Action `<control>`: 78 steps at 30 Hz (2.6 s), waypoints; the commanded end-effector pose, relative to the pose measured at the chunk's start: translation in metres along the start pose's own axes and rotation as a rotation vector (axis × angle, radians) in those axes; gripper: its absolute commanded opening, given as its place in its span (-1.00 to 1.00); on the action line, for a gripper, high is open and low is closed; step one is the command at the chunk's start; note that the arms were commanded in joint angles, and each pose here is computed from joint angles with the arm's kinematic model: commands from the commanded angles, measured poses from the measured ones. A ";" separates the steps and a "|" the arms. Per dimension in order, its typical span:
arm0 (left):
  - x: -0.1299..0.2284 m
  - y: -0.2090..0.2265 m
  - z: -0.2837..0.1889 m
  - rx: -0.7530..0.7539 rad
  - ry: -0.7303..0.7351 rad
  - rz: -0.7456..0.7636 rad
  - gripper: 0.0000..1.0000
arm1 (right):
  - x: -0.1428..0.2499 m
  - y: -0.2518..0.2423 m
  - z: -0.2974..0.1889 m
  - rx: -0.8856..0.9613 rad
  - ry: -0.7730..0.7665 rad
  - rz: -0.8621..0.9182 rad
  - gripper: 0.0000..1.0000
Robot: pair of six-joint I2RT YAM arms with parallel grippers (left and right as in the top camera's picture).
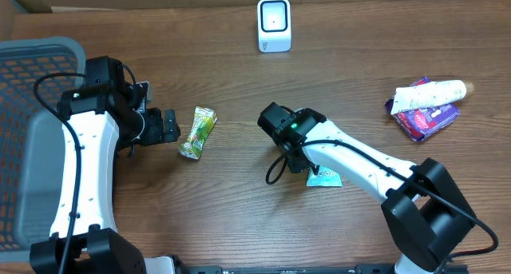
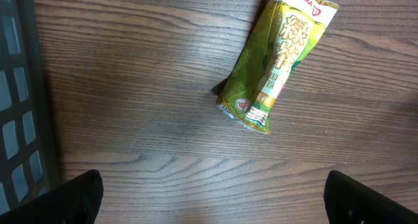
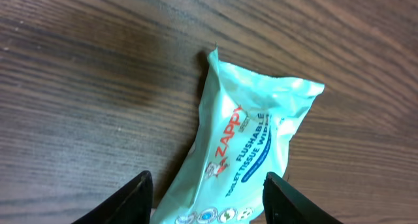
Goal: Scan the item barcode
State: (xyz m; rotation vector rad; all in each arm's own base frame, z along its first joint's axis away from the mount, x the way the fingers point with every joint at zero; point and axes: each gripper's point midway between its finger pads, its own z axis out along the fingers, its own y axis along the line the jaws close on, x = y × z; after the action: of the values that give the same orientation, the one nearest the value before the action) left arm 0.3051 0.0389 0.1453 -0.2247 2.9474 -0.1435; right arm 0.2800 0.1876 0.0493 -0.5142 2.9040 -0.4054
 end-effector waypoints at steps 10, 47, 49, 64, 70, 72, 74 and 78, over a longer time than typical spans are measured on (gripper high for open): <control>-0.002 0.000 0.000 0.006 -0.002 0.012 0.99 | -0.005 0.001 0.018 0.052 -0.006 -0.023 -0.03; -0.002 0.000 0.000 0.006 -0.002 0.012 0.99 | -0.078 0.083 -0.112 -0.937 -0.070 -0.026 -0.93; -0.002 0.000 0.000 0.006 -0.002 0.012 0.99 | -0.084 0.083 -0.122 -1.102 -0.077 -0.032 -0.93; -0.002 0.000 0.000 0.006 -0.002 0.012 0.99 | -0.076 0.072 -0.033 -1.171 0.143 0.165 -0.93; -0.002 0.000 0.000 0.006 -0.002 0.012 0.99 | -0.079 0.064 -0.016 -1.089 0.136 0.190 -0.89; -0.002 0.000 0.000 0.006 -0.002 0.012 0.99 | -0.077 0.054 -0.002 -0.997 0.150 0.225 -0.83; -0.002 0.000 0.000 0.006 -0.002 0.012 0.99 | -0.073 0.044 0.010 -0.911 0.163 0.248 -0.78; -0.002 0.000 0.000 0.006 -0.002 0.012 0.99 | -0.067 0.025 0.028 -0.774 0.185 0.292 -0.64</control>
State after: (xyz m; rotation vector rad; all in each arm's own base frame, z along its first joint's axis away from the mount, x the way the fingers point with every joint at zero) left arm 0.3051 0.0389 0.1453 -0.2241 2.9475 -0.1434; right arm 0.3266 0.2572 0.0379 -0.2078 3.1281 1.0694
